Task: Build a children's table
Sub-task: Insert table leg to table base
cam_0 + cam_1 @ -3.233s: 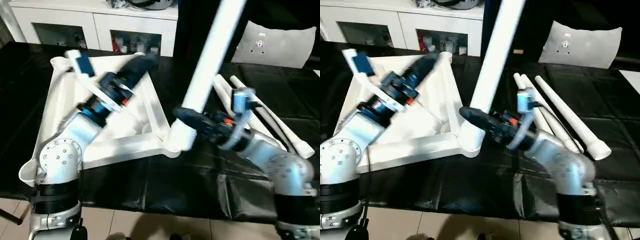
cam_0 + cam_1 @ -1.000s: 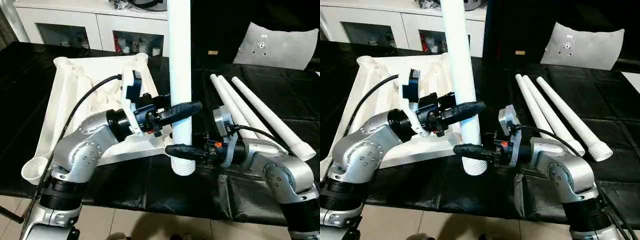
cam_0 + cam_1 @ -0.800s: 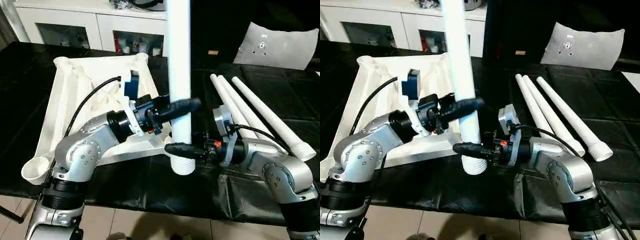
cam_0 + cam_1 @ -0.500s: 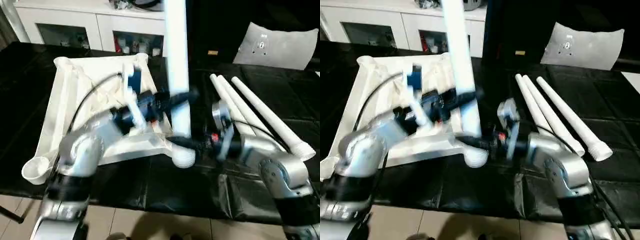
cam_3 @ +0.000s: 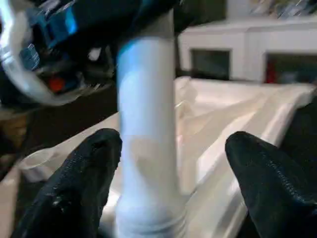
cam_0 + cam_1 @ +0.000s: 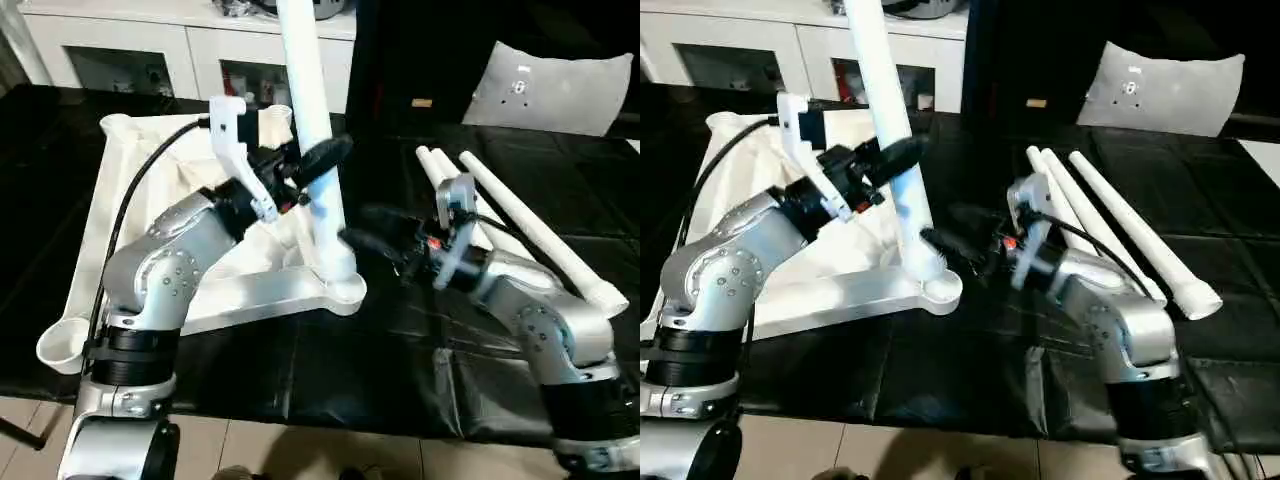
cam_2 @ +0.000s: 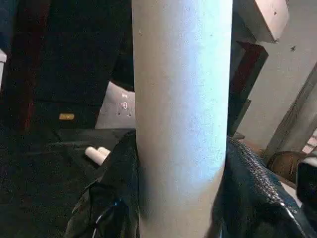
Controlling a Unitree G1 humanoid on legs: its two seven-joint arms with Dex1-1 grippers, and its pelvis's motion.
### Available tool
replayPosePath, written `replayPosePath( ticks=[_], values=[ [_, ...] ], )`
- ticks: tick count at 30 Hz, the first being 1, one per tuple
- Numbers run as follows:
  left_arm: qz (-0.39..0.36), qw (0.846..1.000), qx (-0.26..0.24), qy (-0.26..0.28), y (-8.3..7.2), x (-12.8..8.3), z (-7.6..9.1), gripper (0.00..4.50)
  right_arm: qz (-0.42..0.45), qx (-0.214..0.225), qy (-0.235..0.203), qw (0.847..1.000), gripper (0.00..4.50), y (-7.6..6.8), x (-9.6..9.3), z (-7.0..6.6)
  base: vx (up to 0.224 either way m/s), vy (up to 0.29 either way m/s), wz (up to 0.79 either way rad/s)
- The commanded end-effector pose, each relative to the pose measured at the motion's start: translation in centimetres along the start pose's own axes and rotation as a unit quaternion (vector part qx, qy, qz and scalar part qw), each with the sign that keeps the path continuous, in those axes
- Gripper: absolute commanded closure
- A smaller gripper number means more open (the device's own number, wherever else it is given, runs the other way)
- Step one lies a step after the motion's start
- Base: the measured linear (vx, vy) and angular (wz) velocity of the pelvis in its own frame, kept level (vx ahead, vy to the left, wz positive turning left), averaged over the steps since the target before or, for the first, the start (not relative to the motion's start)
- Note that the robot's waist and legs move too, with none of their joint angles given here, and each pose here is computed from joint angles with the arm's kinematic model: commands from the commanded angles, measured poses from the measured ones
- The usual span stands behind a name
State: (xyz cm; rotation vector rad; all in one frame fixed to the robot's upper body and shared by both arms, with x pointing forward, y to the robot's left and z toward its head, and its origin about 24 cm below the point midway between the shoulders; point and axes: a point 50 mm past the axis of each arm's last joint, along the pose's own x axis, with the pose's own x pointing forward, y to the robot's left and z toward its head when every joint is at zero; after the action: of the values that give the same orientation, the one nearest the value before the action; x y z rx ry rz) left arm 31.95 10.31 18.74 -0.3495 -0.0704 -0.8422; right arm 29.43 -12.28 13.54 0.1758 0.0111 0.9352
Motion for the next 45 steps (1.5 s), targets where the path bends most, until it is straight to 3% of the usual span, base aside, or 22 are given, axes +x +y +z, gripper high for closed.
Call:
replayPosePath(
  ticks=[1,5,10,16,30,45],
  values=[
    [-0.007,1.000,0.022,-0.002,-0.6,0.5,0.7,2.64,-0.021,-0.015,-0.004,1.000,0.39,-0.1,-0.2,0.5,0.000,0.000,0.00],
    [0.010,0.998,0.066,0.014,-0.7,0.7,0.5,2.64,-0.025,-0.021,0.013,0.999,0.22,1.1,0.4,0.4,0.000,0.000,0.00],
    [0.014,0.995,0.100,0.023,-1.7,1.3,0.2,2.64,-0.037,-0.023,0.063,0.997,0.22,2.1,1.3,-0.9,0.000,0.000,0.00],
    [0.005,0.990,0.137,0.035,-2.6,1.8,-0.1,2.64,-0.056,-0.009,0.091,0.994,0.22,2.0,2.1,-1.8,0.000,0.000,0.00],
    [-0.027,0.985,0.161,0.049,-3.8,2.1,-0.3,2.64,-0.057,0.015,0.095,0.994,0.22,1.4,3.2,-1.9,0.000,0.000,0.00],
    [-0.039,0.985,0.158,0.054,-3.9,2.2,-0.4,2.64,-0.054,0.036,0.092,0.994,1.65,1.2,3.1,-2.1,0.000,0.000,0.00]
  ],
)
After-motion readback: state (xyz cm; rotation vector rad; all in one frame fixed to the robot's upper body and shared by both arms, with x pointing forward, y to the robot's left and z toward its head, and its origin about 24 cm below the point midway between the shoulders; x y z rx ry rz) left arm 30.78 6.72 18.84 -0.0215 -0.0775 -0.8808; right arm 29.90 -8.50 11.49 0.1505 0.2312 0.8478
